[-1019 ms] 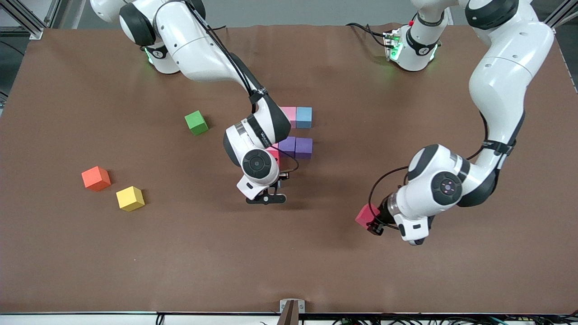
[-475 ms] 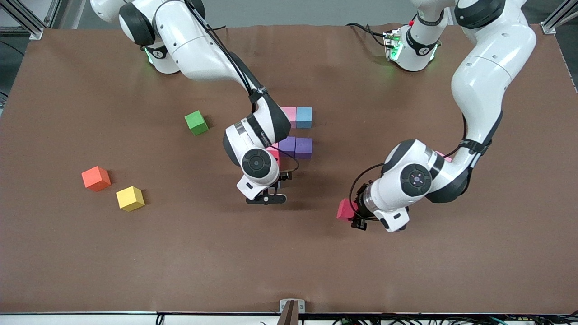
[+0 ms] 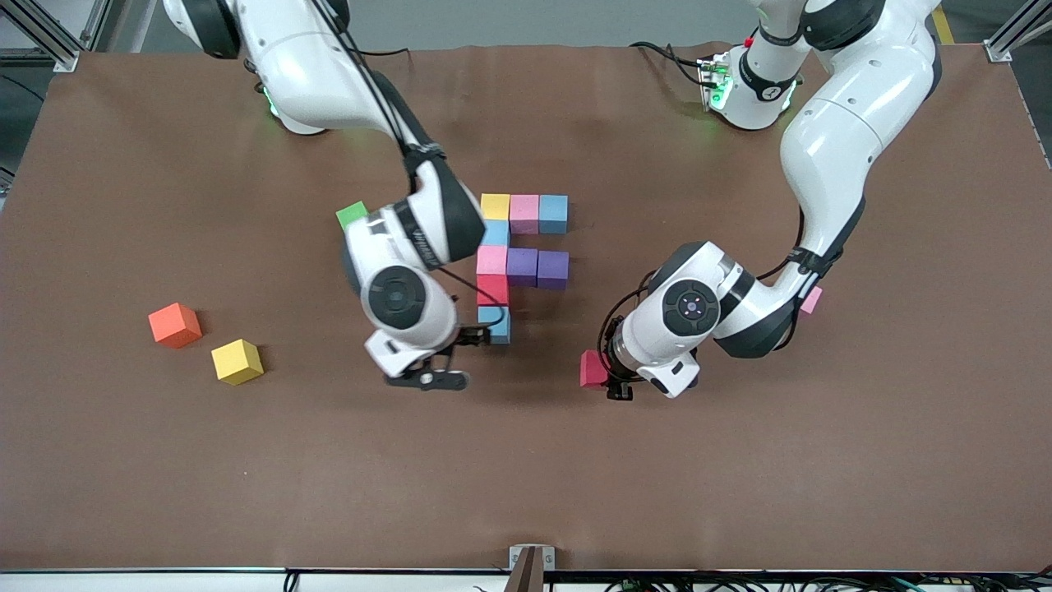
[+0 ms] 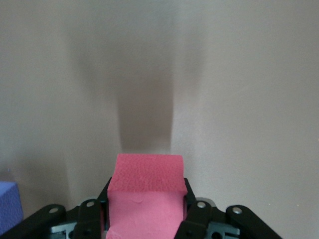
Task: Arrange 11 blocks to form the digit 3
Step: 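Place the pink cube beside light blue with the left gripper while the right withdraws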
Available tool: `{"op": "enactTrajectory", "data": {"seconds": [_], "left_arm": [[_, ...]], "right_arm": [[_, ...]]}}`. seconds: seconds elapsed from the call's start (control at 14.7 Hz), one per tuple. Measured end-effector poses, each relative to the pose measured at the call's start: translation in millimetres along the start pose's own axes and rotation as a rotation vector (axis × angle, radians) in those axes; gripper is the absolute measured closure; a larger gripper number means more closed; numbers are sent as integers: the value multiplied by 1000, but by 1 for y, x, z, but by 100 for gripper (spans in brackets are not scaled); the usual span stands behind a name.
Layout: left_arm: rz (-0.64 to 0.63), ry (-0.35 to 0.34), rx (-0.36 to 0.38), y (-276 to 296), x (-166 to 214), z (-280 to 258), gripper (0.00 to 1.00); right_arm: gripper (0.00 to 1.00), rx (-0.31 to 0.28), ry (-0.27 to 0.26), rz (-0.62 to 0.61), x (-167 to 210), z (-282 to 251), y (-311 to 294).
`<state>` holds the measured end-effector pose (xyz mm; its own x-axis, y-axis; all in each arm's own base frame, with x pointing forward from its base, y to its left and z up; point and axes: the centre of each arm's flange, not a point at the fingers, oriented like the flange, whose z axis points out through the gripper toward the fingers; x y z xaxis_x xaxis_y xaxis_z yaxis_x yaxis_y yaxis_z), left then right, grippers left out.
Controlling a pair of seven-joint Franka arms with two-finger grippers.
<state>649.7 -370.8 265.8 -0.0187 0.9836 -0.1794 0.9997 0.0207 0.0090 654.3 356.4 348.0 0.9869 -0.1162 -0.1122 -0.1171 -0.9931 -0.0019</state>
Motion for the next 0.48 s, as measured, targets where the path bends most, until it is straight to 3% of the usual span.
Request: {"op": "enactTrajectory", "data": {"seconds": [0.27,0.48], "left_arm": [[-74,2,10,-26,-39,7,47],[-126,10,-1,-49,-72,19,47]], "right_arm": [[0,-13,34,157,41,-66,107],[0,25,76,236,58,-111,172]]}}
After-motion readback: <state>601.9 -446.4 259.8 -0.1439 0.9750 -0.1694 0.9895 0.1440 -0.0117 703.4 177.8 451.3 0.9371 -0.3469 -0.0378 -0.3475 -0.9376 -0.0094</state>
